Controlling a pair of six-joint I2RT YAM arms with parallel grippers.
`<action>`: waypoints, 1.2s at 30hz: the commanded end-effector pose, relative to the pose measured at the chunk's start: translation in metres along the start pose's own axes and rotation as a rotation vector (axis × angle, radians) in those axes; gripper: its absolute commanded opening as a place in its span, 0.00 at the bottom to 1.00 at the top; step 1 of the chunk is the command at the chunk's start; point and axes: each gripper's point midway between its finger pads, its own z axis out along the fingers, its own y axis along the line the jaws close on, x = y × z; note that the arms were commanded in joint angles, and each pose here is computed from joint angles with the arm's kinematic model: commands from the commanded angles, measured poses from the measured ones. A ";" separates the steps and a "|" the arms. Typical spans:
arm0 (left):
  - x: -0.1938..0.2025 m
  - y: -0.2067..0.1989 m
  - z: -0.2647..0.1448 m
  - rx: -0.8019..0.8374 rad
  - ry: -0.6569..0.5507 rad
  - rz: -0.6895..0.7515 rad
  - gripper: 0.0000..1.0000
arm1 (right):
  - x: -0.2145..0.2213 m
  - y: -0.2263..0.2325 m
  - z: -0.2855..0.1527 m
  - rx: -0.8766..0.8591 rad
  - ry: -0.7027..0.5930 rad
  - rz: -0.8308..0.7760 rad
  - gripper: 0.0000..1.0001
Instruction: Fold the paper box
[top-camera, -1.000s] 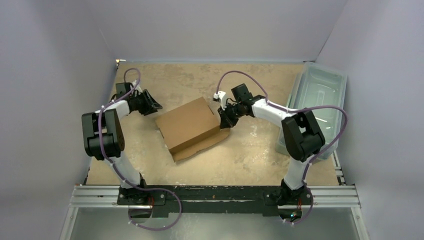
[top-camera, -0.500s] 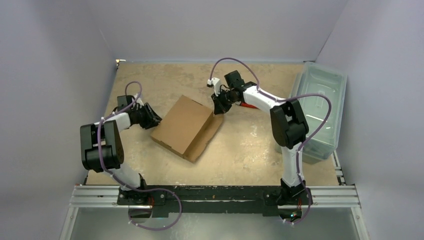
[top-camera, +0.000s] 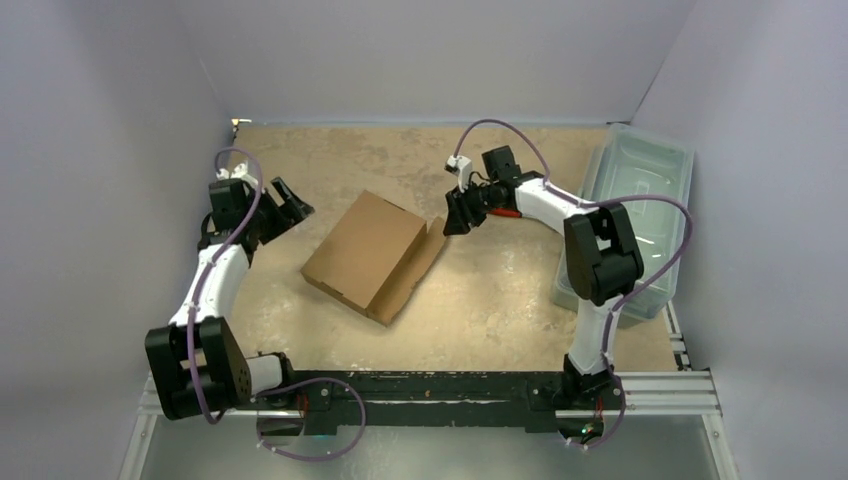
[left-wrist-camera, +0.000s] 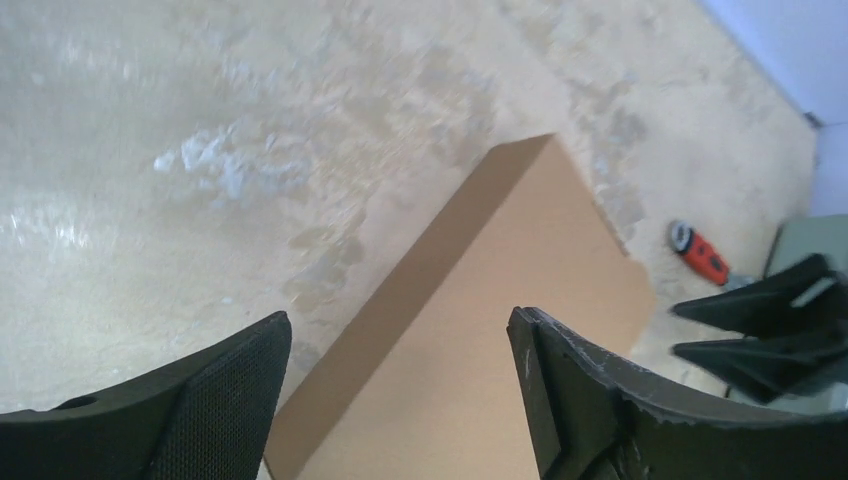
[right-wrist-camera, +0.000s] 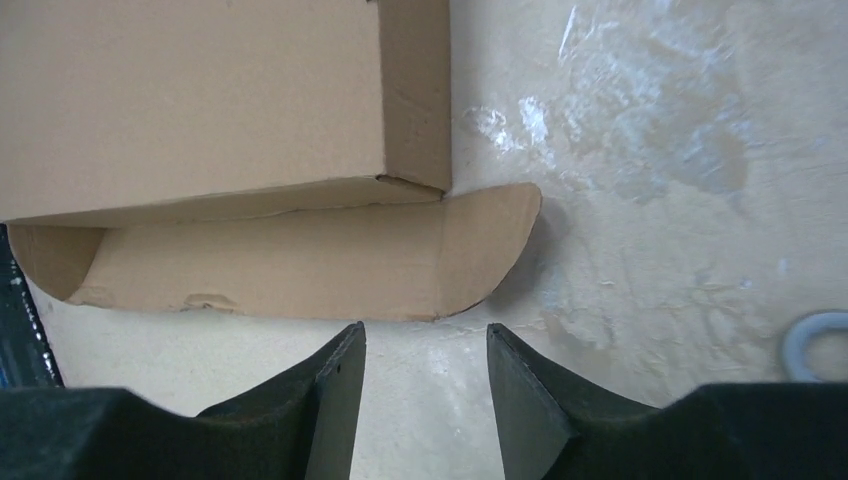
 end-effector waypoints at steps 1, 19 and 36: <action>-0.030 -0.032 -0.020 0.090 -0.077 0.005 0.81 | -0.006 0.000 0.012 -0.015 -0.028 0.058 0.51; -0.016 -0.072 -0.019 0.303 0.001 -0.011 0.81 | -0.004 -0.012 0.033 -0.109 -0.057 0.265 0.52; 0.014 -0.065 0.038 0.128 0.130 0.236 0.80 | -0.007 -0.018 0.037 -0.102 -0.077 0.236 0.39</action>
